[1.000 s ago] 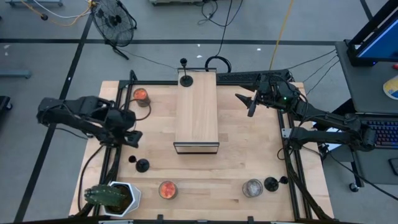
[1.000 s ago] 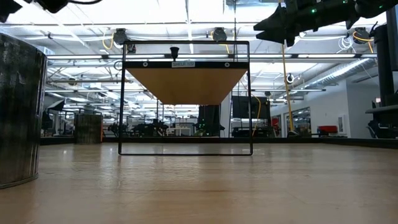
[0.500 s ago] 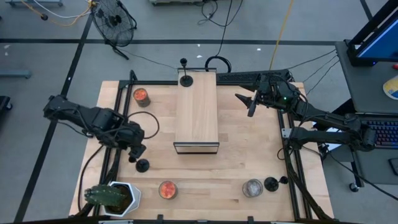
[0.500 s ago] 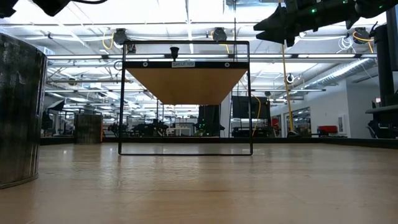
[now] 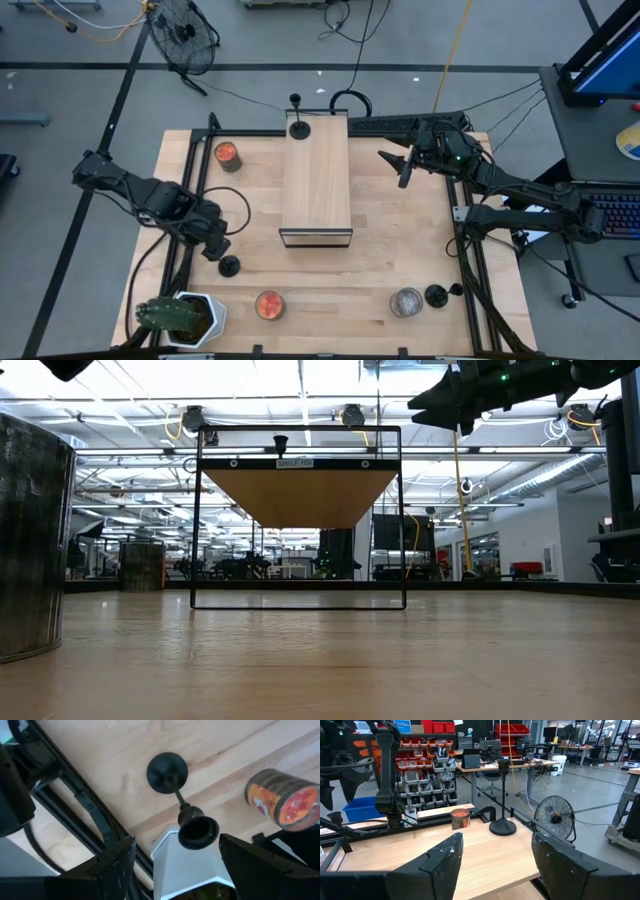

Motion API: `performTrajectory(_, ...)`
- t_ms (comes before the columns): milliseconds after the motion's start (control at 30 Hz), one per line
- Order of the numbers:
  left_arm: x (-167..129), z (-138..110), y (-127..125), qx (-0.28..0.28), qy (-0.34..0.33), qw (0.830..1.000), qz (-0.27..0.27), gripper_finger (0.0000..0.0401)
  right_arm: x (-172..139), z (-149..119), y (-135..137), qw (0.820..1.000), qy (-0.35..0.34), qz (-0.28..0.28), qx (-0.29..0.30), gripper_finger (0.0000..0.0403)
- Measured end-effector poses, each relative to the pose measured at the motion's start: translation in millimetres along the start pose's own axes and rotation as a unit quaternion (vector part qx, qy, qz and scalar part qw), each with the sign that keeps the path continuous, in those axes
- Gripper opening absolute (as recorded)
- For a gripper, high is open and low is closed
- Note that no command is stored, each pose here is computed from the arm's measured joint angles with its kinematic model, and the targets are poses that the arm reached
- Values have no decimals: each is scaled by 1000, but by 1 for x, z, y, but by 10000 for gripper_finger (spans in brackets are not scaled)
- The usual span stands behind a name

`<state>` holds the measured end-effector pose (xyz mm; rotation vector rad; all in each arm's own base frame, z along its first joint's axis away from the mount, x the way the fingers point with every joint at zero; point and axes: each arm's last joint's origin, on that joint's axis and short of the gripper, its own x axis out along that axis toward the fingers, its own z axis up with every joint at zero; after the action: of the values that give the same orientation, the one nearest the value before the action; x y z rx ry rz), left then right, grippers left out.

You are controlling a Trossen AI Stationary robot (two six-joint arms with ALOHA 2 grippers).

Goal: Pick & Place candle stick holders
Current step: Put the left black candle holder on the shelf

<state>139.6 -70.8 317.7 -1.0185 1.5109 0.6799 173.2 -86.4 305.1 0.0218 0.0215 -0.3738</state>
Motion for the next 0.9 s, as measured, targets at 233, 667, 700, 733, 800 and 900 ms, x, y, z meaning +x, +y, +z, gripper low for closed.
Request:
performTrajectory(233, 10, -2, -10, 18, 0, 999, 33, 294, 0, 0, 0, 1000, 0, 0, 0, 231)
performTrajectory(667, 22, 1, -20, 36, -15, 996, 84, 294, 0, 0, 0, 1000, 0, 1, 0, 231)
performTrajectory(700, 22, 2, -21, 39, -18, 995, 87, 294, 0, 0, 0, 1000, 0, 1, 0, 231)
performTrajectory(733, 23, 2, -22, 41, -21, 995, 90, 294, 0, 0, 0, 1000, 0, 1, 0, 231)
performTrajectory(800, 26, 3, -24, 47, -22, 994, 96, 294, 0, 0, 0, 1000, 0, 1, 0, 231)
performTrajectory(900, 29, 4, -26, 56, -21, 993, 105, 292, 0, 0, 0, 1000, 0, 1, 0, 231)
